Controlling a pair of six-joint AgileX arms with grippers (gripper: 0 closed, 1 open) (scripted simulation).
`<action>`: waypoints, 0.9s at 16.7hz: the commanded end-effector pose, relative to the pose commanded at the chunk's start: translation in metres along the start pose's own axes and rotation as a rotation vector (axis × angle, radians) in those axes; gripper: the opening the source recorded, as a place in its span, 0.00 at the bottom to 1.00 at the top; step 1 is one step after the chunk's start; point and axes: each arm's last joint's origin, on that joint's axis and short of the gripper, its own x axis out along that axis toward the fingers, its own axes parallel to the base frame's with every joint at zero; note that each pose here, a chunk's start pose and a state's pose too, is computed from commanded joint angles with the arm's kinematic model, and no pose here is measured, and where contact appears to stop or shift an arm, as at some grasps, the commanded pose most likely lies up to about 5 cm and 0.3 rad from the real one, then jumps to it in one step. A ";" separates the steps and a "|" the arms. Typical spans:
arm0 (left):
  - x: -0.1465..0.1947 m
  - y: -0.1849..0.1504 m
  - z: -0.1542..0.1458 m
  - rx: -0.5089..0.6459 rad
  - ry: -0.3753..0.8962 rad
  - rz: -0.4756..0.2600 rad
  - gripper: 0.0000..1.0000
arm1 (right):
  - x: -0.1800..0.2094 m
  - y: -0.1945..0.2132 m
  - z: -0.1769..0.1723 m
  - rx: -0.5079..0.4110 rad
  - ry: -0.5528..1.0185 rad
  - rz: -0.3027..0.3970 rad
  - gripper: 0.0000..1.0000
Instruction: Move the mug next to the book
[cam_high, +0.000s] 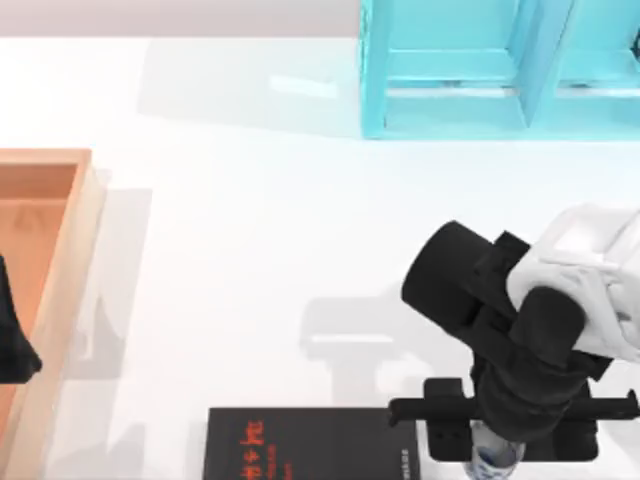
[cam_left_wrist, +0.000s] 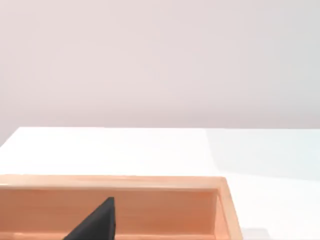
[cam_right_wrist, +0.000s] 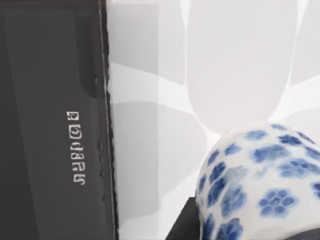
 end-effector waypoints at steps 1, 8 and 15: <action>0.000 0.000 0.000 0.000 0.000 0.000 1.00 | 0.000 0.000 0.000 0.000 0.000 0.000 0.08; 0.000 0.000 0.000 0.000 0.000 0.000 1.00 | 0.000 0.000 0.000 0.000 0.000 0.000 0.60; 0.000 0.000 0.000 0.000 0.000 0.000 1.00 | 0.000 0.000 0.000 0.000 0.000 0.000 1.00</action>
